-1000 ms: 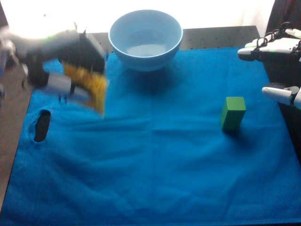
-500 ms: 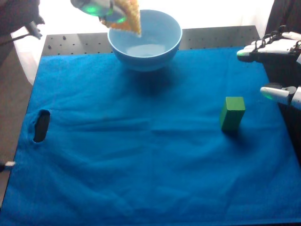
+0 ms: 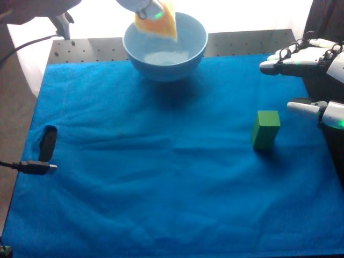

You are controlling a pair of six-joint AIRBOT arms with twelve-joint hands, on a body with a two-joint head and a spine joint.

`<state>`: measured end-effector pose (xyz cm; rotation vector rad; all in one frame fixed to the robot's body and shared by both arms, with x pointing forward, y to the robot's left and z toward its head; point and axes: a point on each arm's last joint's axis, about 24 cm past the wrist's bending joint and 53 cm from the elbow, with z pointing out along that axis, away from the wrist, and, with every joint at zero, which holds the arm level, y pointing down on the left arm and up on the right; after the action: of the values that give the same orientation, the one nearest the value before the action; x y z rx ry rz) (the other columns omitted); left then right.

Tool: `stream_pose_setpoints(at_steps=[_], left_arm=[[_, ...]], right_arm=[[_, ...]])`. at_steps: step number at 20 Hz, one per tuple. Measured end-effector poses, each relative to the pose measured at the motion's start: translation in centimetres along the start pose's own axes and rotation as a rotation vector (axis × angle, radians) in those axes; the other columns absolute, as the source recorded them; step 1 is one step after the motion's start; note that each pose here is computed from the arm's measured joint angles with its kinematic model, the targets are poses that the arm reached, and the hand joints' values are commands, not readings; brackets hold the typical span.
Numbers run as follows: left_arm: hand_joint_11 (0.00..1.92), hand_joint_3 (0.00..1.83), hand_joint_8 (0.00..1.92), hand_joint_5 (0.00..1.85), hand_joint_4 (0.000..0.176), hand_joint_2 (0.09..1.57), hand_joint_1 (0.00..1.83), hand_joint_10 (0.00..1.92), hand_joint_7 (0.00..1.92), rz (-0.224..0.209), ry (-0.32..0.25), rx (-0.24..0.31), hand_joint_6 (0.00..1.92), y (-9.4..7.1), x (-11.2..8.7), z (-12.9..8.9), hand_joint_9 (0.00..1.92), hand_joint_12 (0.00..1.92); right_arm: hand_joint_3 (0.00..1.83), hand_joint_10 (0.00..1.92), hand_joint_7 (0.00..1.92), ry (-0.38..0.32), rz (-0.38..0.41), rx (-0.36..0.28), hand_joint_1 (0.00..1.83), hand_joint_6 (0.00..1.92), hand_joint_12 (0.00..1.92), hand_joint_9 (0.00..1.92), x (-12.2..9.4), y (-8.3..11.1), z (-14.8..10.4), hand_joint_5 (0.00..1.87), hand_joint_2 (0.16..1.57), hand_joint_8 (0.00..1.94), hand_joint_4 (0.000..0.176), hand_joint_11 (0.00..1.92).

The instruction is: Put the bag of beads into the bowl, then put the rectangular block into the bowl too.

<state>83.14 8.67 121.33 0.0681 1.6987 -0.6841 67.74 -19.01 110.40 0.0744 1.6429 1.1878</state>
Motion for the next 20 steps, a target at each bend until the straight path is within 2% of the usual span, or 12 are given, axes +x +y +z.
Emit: stream_pose_setpoints(at_steps=[2,4,6,8,9,10,12,15,16,18,19,20], left_arm=[[0.29,0.00,0.00,0.22,0.041,0.92,0.84,0.01,0.46,-0.009,0.009,-0.022,0.00,0.9,0.3,0.0,0.63,1.07],[0.21,0.00,0.00,0.09,0.102,0.91,0.81,0.00,0.35,-0.015,0.028,-0.033,0.00,1.1,0.9,0.0,0.51,0.89],[0.21,0.01,0.00,0.07,0.123,0.93,0.80,0.00,0.32,-0.016,0.028,-0.024,0.00,1.0,0.8,-0.5,0.49,0.86],[0.11,0.00,0.00,0.08,0.125,0.93,0.82,0.00,0.31,-0.013,0.014,0.000,0.00,0.8,0.3,-1.9,0.45,0.93],[0.07,0.00,0.01,0.10,0.150,0.92,0.77,0.00,0.32,-0.003,0.002,0.017,0.00,1.0,-0.1,-3.3,0.46,0.93],[0.04,0.00,0.00,0.10,0.158,0.93,0.81,0.00,0.30,0.007,-0.003,0.023,0.01,1.3,-0.3,-4.4,0.41,0.92],[0.02,0.00,0.00,0.11,0.165,0.93,0.81,0.00,0.29,0.019,-0.006,0.024,0.00,2.6,-0.4,-7.1,0.37,0.91],[0.00,0.00,0.00,0.12,0.176,0.92,0.77,0.00,0.26,0.036,0.000,0.061,0.00,2.5,0.6,-11.1,0.31,0.97],[0.00,0.00,0.00,0.14,0.171,0.91,0.73,0.01,0.25,0.042,0.002,0.076,0.00,2.2,0.9,-12.3,0.34,0.92],[0.00,0.00,0.00,0.16,0.168,0.92,0.78,0.01,0.25,0.015,0.018,0.108,0.01,2.0,2.5,-14.8,0.32,0.81],[0.00,0.01,0.00,0.13,0.154,0.96,0.89,0.00,0.23,-0.006,0.038,0.112,0.00,2.3,3.6,-15.9,0.26,0.74],[0.00,0.01,0.00,0.13,0.154,0.96,0.89,0.00,0.23,-0.017,0.058,0.107,0.00,2.5,4.5,-16.6,0.26,0.74]], right_arm=[[0.00,0.00,0.42,0.004,0.003,-0.003,0.85,0.00,0.51,0.36,0.3,0.0,0.1,0.44,1.33,0.00,0.000,0.12],[0.00,0.00,0.43,0.007,0.002,-0.004,0.81,0.00,0.46,0.37,0.4,0.1,0.1,0.46,1.34,0.00,0.000,0.13],[0.00,0.00,0.42,0.007,0.002,-0.004,0.83,0.00,0.42,0.36,0.4,0.1,0.1,0.45,1.35,0.00,0.000,0.15],[0.00,0.00,0.43,0.007,0.002,-0.004,0.85,0.00,0.42,0.38,0.4,0.1,0.1,0.46,1.34,0.00,0.000,0.16],[0.00,0.00,0.43,0.007,0.002,-0.004,0.85,0.00,0.41,0.37,0.4,0.1,0.1,0.46,1.33,0.00,0.000,0.16],[0.00,0.00,0.41,0.008,0.004,-0.003,0.82,0.00,0.41,0.36,0.5,0.1,0.1,0.45,1.33,0.00,0.000,0.15],[0.00,0.00,0.39,0.022,0.021,-0.015,0.81,0.00,0.46,0.35,1.3,0.8,0.1,0.44,1.33,0.00,0.000,0.12],[0.00,0.00,0.36,0.052,0.024,-0.046,0.83,0.00,0.48,0.33,2.3,2.1,-0.1,0.40,1.32,0.00,0.000,0.10],[0.00,0.00,0.34,0.044,0.028,-0.055,0.82,0.00,0.48,0.31,2.1,2.4,-0.2,0.39,1.31,0.00,0.012,0.10],[0.00,0.00,0.32,0.037,0.020,-0.074,0.77,0.00,0.44,0.31,1.4,3.1,-0.5,0.38,1.27,0.00,0.011,0.13],[0.00,0.00,0.34,0.031,0.018,-0.079,0.87,0.00,0.40,0.35,1.1,3.3,-0.6,0.42,1.25,0.00,0.025,0.17],[0.00,0.00,0.34,0.036,0.011,-0.079,0.87,0.00,0.40,0.35,1.1,3.3,-0.6,0.42,1.25,0.00,0.025,0.17]])
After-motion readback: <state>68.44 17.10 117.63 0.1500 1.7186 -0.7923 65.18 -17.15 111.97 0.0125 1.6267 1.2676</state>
